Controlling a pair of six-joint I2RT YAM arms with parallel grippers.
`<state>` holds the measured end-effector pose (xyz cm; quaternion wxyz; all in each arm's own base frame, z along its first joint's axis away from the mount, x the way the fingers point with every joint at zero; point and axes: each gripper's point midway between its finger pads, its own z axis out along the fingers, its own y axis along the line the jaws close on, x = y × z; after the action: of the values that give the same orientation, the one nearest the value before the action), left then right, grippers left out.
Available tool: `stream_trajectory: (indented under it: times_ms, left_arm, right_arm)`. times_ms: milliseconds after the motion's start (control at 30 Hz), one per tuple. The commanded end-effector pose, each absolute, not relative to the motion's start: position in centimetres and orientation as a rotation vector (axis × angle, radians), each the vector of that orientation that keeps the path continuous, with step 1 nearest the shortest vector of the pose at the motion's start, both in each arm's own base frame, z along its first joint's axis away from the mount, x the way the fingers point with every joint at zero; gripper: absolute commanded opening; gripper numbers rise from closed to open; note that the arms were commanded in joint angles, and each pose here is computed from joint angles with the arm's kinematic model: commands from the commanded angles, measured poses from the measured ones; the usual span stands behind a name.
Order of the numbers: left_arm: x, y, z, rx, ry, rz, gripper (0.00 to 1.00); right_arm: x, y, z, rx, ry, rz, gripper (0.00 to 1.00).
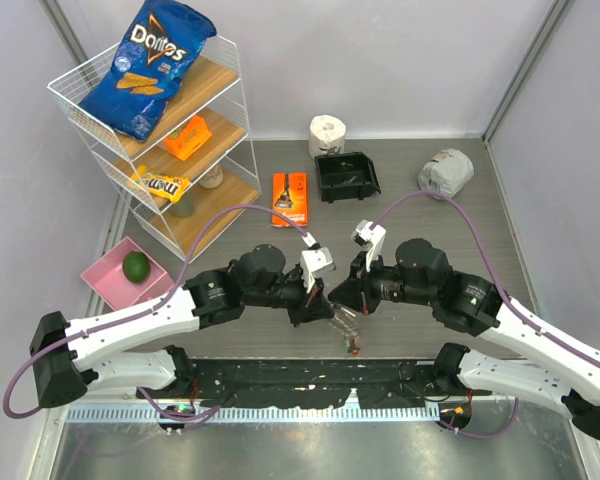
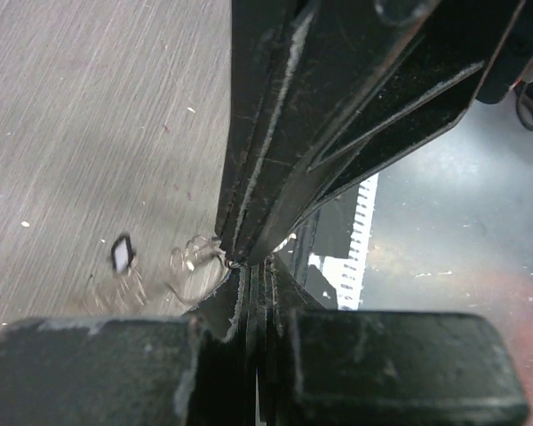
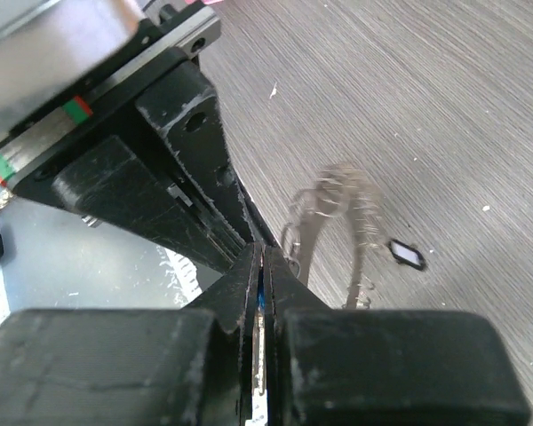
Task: Remove the keys from the keyring
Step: Remove the key from the keyring.
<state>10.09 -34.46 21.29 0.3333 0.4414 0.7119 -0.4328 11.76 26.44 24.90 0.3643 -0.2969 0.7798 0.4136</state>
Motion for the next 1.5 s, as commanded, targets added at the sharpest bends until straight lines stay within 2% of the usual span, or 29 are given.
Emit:
stream_trajectory:
  times_ms: [0, 433, 600, 900, 967, 1133, 1467]
  left_arm:
    - [10.6, -35.7, 25.8, 1.056, 1.703, -1.320, 0.00]
    - [10.8, -34.1, 27.1, 0.984, 1.607, -1.365, 0.00]
    - [10.4, -32.5, 28.2, 1.052, 1.524, -1.288, 0.15]
    - [9.5, -29.6, 29.0, 1.298, 1.372, -1.084, 0.55]
    - [8.8, -29.6, 29.0, 1.380, 1.316, -1.094, 0.60]
    - [8.1, -30.2, 29.2, 1.544, 1.236, -1.124, 0.61]
    - [7.1, -31.6, 29.9, 1.707, 1.174, -1.302, 0.51]
  right_arm:
    - [11.3, 28.1, 27.3, -0.795, 1.869, 1.169, 0.05]
    - [10.9, 26.7, 27.5, -0.754, 1.818, 1.172, 0.05]
    - [10.7, 26.6, 28.0, -0.775, 1.788, 1.174, 0.05]
    - [9.6, 26.9, 29.6, -0.887, 1.666, 1.209, 0.05]
    - [8.9, 27.0, 30.3, -0.936, 1.605, 1.234, 0.05]
    - [7.4, 27.3, 32.5, -1.057, 1.434, 1.278, 0.05]
    - [5.8, 28.0, 35.0, -1.252, 1.292, 1.299, 0.05]
